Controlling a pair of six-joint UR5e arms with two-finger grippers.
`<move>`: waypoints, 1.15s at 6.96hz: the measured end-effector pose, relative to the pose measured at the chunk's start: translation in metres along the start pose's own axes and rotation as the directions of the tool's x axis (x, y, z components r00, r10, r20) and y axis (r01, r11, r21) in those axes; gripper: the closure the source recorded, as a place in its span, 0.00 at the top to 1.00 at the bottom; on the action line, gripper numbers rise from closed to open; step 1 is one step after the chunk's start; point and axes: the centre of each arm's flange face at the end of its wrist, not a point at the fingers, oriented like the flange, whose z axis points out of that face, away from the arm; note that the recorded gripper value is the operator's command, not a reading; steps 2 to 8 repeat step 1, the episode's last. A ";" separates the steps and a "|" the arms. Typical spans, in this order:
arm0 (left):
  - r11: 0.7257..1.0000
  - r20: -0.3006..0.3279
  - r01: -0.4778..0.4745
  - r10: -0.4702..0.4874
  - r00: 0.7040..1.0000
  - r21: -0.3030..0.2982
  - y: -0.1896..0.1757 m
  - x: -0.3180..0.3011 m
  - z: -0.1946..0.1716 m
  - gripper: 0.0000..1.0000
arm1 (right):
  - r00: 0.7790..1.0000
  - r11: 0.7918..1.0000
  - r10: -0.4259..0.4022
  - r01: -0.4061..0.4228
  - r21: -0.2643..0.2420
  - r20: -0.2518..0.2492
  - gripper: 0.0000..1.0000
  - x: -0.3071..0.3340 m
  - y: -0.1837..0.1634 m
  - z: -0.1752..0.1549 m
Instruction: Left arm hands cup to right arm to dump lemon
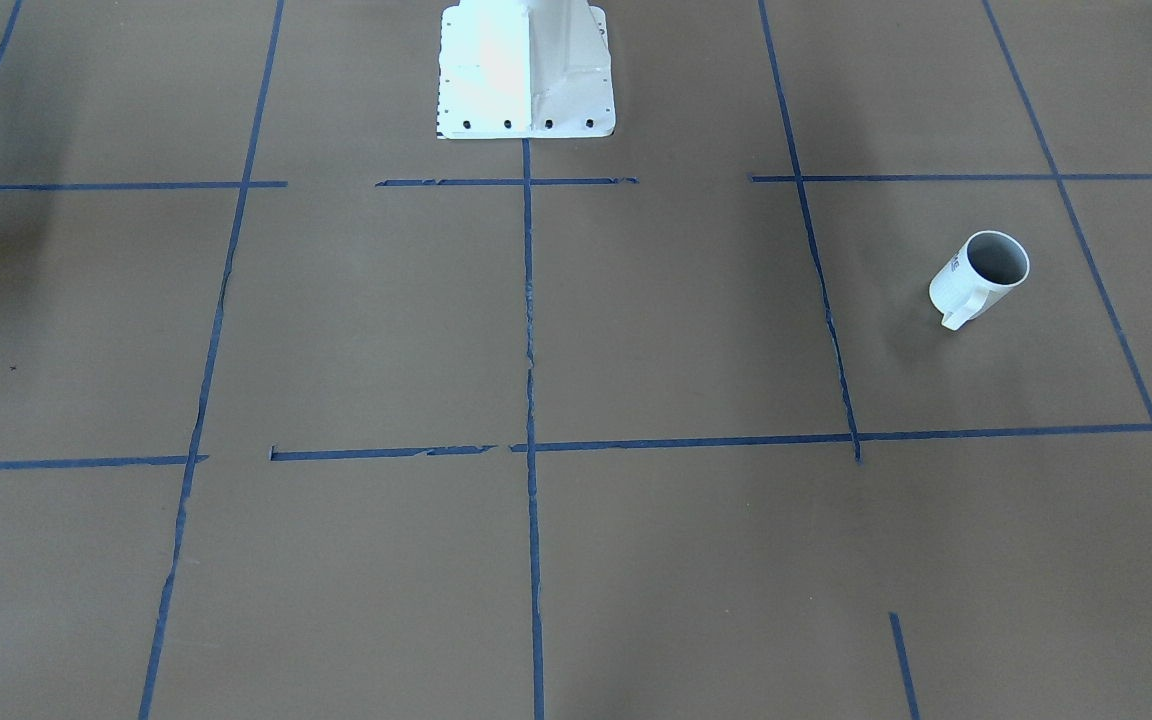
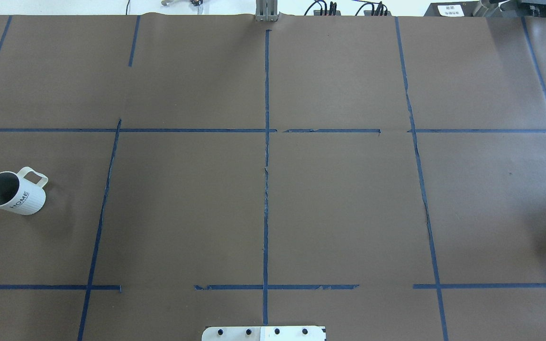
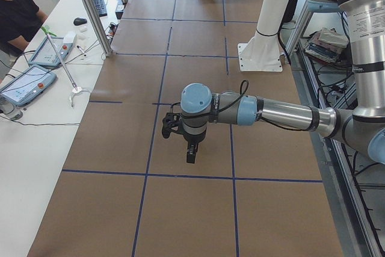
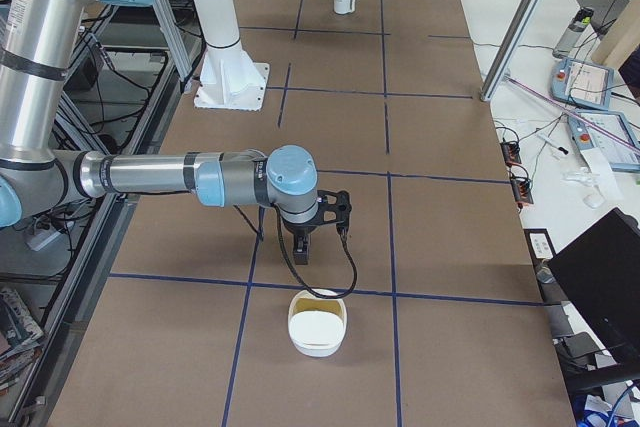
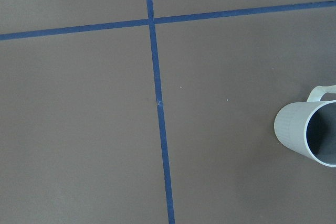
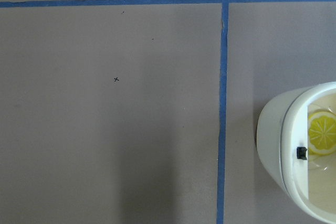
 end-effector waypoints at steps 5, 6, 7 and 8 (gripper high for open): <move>1.000 0.000 -0.011 0.011 1.000 -0.003 -0.002 0.005 0.000 1.00 | 1.000 1.000 -0.001 0.001 0.000 0.001 1.00 0.000 0.000 0.000; 1.000 0.000 -0.011 0.011 1.000 -0.003 -0.002 0.005 0.000 1.00 | 1.000 1.000 -0.001 0.001 0.000 0.001 1.00 0.000 0.000 0.000; 1.000 0.000 -0.011 0.011 1.000 -0.003 -0.002 0.005 0.000 1.00 | 1.000 1.000 -0.001 0.001 0.000 0.001 1.00 0.000 0.000 0.000; 1.000 0.000 -0.011 0.011 1.000 -0.003 -0.002 0.005 0.000 1.00 | 1.000 1.000 -0.001 0.001 0.000 0.001 1.00 0.000 0.000 0.000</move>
